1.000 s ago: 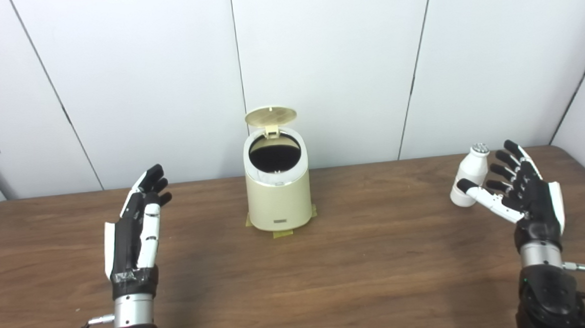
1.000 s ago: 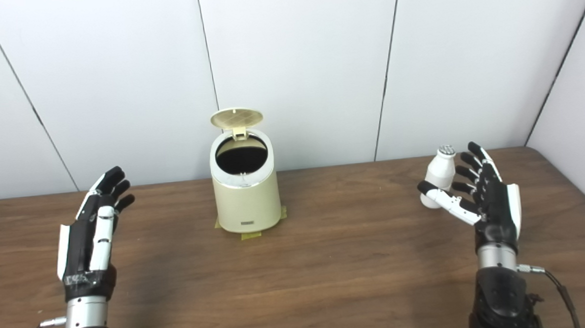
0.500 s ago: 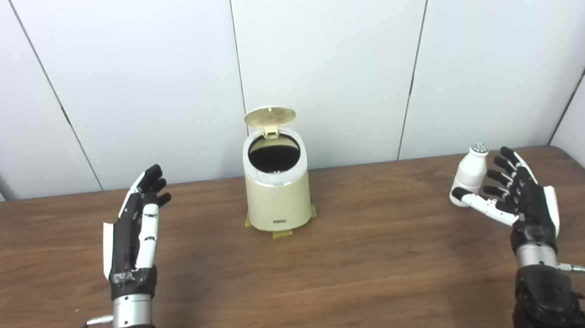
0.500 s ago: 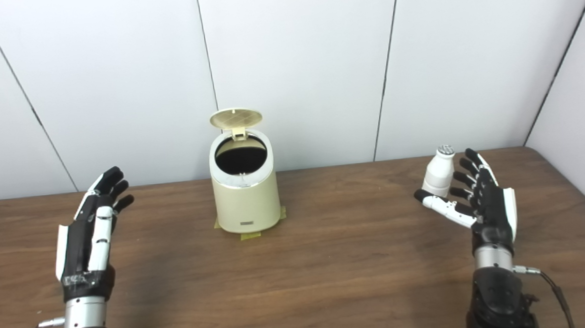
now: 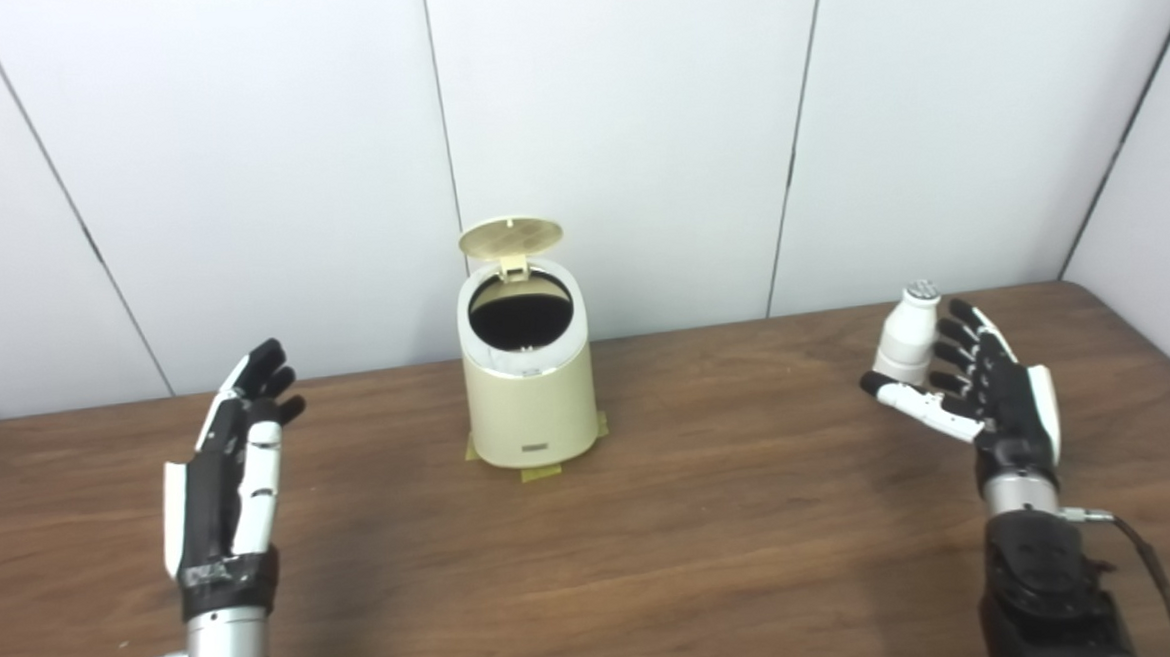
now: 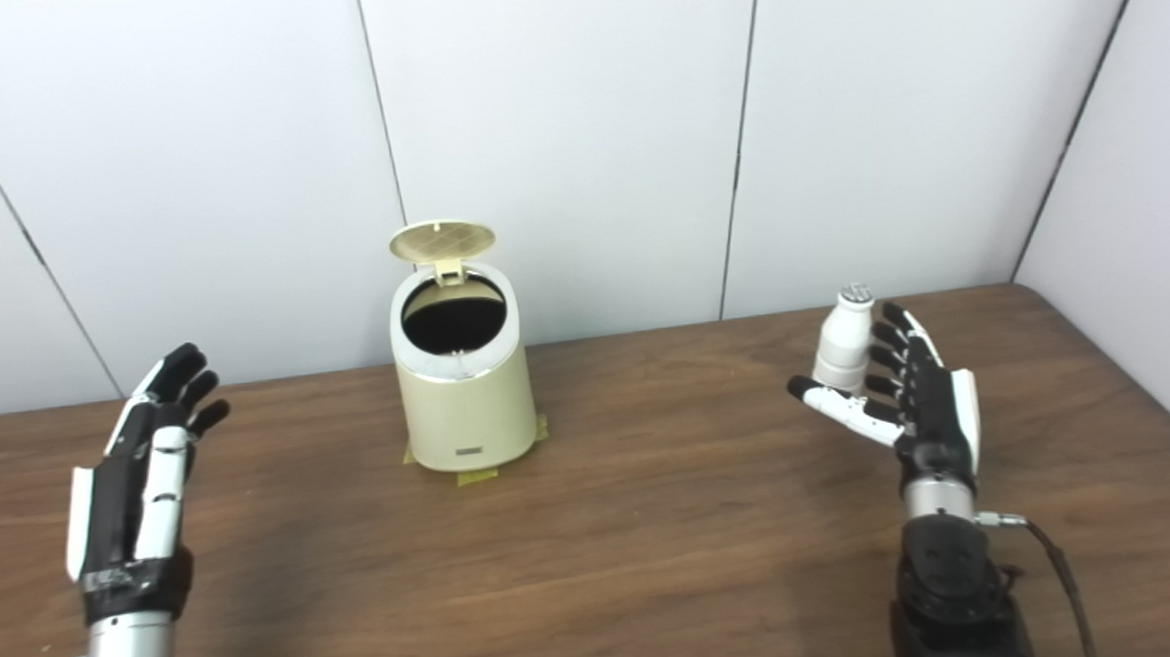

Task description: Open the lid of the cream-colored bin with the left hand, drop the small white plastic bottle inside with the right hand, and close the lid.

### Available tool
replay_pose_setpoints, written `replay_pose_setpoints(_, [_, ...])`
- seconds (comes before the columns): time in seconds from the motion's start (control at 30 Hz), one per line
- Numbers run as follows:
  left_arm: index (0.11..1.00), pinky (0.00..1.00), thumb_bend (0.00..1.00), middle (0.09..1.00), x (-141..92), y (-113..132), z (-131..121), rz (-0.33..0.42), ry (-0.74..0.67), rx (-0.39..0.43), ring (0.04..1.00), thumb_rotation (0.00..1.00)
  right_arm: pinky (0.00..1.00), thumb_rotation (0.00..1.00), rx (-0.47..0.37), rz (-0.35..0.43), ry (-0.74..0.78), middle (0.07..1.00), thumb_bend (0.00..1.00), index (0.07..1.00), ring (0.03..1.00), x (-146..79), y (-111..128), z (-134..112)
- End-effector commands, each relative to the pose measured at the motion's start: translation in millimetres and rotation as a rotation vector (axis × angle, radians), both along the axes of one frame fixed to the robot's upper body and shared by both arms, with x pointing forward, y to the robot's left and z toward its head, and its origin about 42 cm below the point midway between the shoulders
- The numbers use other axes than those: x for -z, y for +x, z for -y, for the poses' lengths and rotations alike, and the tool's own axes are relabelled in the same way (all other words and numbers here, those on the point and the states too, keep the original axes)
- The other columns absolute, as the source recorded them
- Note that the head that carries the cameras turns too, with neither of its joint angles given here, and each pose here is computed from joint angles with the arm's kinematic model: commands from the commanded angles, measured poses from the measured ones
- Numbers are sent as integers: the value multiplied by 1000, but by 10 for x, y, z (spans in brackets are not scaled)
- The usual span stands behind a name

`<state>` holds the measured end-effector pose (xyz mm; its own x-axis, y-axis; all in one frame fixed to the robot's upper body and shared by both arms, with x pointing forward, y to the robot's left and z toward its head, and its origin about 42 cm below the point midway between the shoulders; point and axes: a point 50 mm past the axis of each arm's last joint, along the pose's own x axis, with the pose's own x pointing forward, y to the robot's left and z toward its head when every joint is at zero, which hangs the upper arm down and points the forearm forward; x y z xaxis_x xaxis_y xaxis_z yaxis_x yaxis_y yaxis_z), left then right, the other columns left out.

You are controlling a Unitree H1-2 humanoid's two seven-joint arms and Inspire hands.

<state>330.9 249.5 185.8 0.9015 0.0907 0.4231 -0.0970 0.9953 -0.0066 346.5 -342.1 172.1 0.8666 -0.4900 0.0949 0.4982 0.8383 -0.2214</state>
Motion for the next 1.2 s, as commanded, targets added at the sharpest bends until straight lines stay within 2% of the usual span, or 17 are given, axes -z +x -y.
replay_pose_setpoints(0.0, [879,844,273,899,-214,56,-4,78,15,10,888,719,674,222,2,84,-39,844,801,875,797,-269,130,3])
replay_pose_setpoints(0.33, [888,859,277,907,-215,80,-76,73,5,17,896,717,564,225,4,122,-30,768,832,814,704,-260,150,-33])
replay_pose_setpoints(0.47, [893,862,271,910,-233,83,-111,69,-1,19,900,728,619,275,8,115,-40,820,844,862,765,-255,144,-65])
replay_pose_setpoints(0.63, [893,856,286,910,-263,97,-142,72,1,18,902,755,589,262,18,124,-35,793,830,846,730,-252,159,-115])
replay_pose_setpoints(0.77, [883,849,248,903,-282,113,-174,69,0,13,896,784,535,284,21,114,-54,758,835,819,680,-243,179,-161])
replay_pose_setpoints(0.83, [882,841,235,901,-305,107,-175,57,-1,4,894,789,602,290,30,110,-53,804,836,849,743,-241,183,-193])
replay_pose_setpoints(0.87, [878,830,227,896,-315,103,-176,50,-12,0,887,773,624,283,31,116,-41,820,844,858,765,-238,188,-209])
replay_pose_setpoints(0.97, [865,823,178,880,-323,106,-193,44,-34,1,871,623,648,288,36,111,-43,843,836,880,794,-229,206,-233])
replay_pose_setpoints(1.03, [861,811,173,873,-343,101,-193,33,-32,-5,862,590,613,306,41,105,-46,816,848,870,759,-222,214,-238])
replay_pose_setpoints(1.17, [852,806,165,864,-409,80,-173,14,-30,-12,853,564,603,335,49,95,-60,812,854,867,750,-218,220,-241])
